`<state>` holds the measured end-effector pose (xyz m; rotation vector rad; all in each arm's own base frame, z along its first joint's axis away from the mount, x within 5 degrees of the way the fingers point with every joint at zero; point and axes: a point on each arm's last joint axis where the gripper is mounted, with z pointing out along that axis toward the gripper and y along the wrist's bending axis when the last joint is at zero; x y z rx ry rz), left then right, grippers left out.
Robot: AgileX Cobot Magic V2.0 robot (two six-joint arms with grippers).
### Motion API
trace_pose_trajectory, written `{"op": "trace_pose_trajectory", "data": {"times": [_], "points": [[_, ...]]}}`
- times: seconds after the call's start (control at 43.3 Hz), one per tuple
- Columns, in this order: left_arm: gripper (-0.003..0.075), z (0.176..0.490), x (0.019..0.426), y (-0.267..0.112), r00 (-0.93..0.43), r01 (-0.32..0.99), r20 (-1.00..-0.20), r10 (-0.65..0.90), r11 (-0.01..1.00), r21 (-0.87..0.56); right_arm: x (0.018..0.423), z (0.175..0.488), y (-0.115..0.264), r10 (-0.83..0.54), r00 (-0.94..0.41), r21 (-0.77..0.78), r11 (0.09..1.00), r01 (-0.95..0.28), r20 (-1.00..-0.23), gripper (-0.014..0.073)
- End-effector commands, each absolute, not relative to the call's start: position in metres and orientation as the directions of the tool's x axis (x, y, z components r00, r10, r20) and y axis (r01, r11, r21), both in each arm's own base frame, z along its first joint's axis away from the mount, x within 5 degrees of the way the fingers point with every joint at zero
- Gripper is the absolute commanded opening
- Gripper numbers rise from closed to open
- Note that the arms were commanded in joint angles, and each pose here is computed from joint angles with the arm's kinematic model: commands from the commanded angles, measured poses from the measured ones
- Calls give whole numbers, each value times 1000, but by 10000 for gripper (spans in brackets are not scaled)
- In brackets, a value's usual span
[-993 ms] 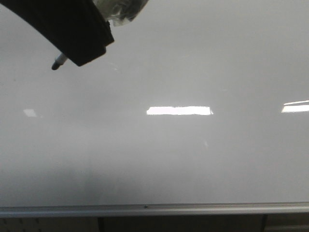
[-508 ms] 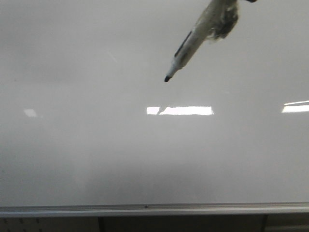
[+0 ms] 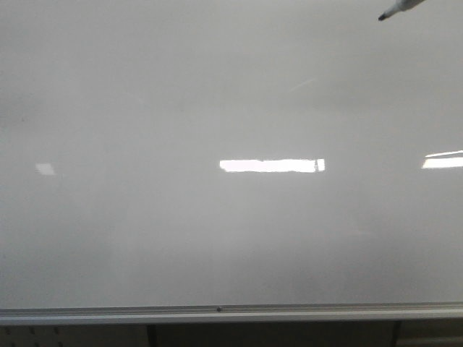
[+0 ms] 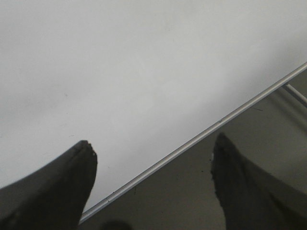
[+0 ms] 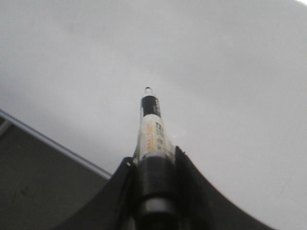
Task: Write number 2 on whiteboard
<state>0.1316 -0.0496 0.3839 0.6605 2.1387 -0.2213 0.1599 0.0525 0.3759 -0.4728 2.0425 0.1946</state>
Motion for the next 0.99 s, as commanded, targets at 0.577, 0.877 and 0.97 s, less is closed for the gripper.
{"op": "trace_pose_trajectory", "data": {"times": [0.577,0.877,0.97], "points": [[494,399,135,-51,-415,500,-857,306,863,67,206,335,48,-73,-27,-66,977,-202,-997,35],[494,399,135,-51,-414,499,-858,306,864,67,233,318,53,-113,-23,-106,976,-188,-993,35],[494,399,135,-51,-414,499,-858,306,864,67,240,313,54,-130,-6,-126,974,-186,-992,35]]}}
